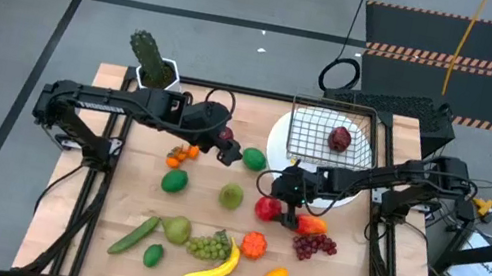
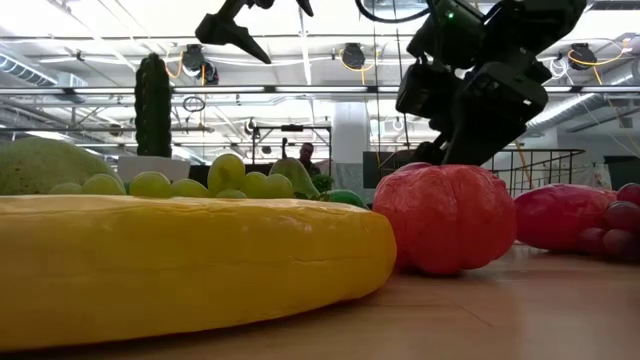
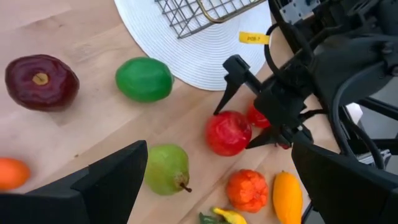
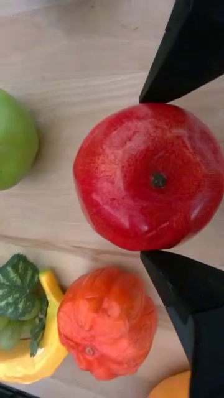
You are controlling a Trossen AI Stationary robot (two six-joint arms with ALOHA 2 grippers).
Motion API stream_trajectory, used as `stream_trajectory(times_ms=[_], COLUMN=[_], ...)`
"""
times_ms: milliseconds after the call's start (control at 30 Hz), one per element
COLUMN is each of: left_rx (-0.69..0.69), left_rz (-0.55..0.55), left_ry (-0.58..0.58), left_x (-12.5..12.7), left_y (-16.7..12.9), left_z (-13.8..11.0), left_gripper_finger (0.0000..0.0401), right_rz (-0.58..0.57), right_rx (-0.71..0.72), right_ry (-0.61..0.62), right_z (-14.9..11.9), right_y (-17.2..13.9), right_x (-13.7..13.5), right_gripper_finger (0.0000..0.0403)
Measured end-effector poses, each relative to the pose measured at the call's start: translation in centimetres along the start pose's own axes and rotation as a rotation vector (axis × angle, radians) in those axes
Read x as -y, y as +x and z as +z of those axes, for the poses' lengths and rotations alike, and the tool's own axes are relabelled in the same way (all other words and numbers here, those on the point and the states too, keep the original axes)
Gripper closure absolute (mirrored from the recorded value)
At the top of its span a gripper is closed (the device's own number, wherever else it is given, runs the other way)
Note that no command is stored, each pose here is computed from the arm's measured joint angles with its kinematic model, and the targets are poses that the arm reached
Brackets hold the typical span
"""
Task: Build produce basket
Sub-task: Put the red apple into the gold wire basket
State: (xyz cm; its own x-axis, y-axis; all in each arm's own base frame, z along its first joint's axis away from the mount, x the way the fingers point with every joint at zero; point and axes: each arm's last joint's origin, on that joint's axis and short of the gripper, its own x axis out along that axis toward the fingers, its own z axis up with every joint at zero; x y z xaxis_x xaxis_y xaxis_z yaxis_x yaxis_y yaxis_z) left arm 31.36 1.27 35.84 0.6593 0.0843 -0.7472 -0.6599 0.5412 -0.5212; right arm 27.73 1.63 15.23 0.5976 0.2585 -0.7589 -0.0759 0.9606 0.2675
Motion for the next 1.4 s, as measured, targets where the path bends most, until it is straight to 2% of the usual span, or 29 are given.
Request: stream_trajectory(times_ms=[200, 400, 567, 733, 833, 967, 1133, 1200, 1267, 1400], left_rx=[0.001, 0.001, 0.001, 0.004, 0.012, 0.031, 0.057, 0.070, 0.083, 0.109], left_rz=[-0.002, -0.002, -0.002, 0.001, 0.007, 0.019, 0.045, 0.059, 0.071, 0.063], left_ry=[-0.016, -0.031, -0.029, -0.002, 0.011, 0.041, 0.105, 0.116, 0.122, 0.135], left_x=[0.0, 0.0, 0.0, -0.1, -0.3, -0.9, -2.0, -2.5, -3.1, -3.9], left_y=[0.0, 0.0, 0.0, 0.0, 0.0, 0.1, 0.1, 0.1, 0.0, -0.1], left_z=[0.0, 0.0, 0.0, 0.1, 0.5, 1.4, 2.8, 3.4, 4.1, 5.3], left_gripper_finger=[0.0004, 0.0004, 0.0004, 0.0004, 0.0004, 0.0004, 0.0004, 0.0004, 0.0004, 0.0004], right_rz=[0.028, 0.038, 0.061, 0.082, 0.049, -0.067, -0.345, -0.472, -0.548, -0.575], right_rx=[0.015, 0.075, 0.207, 0.395, 0.513, 0.682, 0.794, 0.776, 0.738, 0.663], right_ry=[-0.011, 0.016, 0.073, 0.205, 0.295, 0.427, 0.553, 0.597, 0.638, 0.699], right_z=[0.2, 0.8, 2.0, 2.9, 3.1, 2.9, 1.9, 1.3, 0.8, 0.4], right_y=[0.0, -1.5, -5.0, -9.7, -12.4, -15.9, -18.3, -18.6, -18.5, -17.6], right_x=[-0.1, -0.5, -1.3, -1.4, -0.8, 0.8, 3.6, 5.0, 6.5, 8.9], right_gripper_finger=[0.0063, 0.0059, 0.0060, 0.0062, 0.0061, 0.0061, 0.0060, 0.0060, 0.0060, 0.0060])
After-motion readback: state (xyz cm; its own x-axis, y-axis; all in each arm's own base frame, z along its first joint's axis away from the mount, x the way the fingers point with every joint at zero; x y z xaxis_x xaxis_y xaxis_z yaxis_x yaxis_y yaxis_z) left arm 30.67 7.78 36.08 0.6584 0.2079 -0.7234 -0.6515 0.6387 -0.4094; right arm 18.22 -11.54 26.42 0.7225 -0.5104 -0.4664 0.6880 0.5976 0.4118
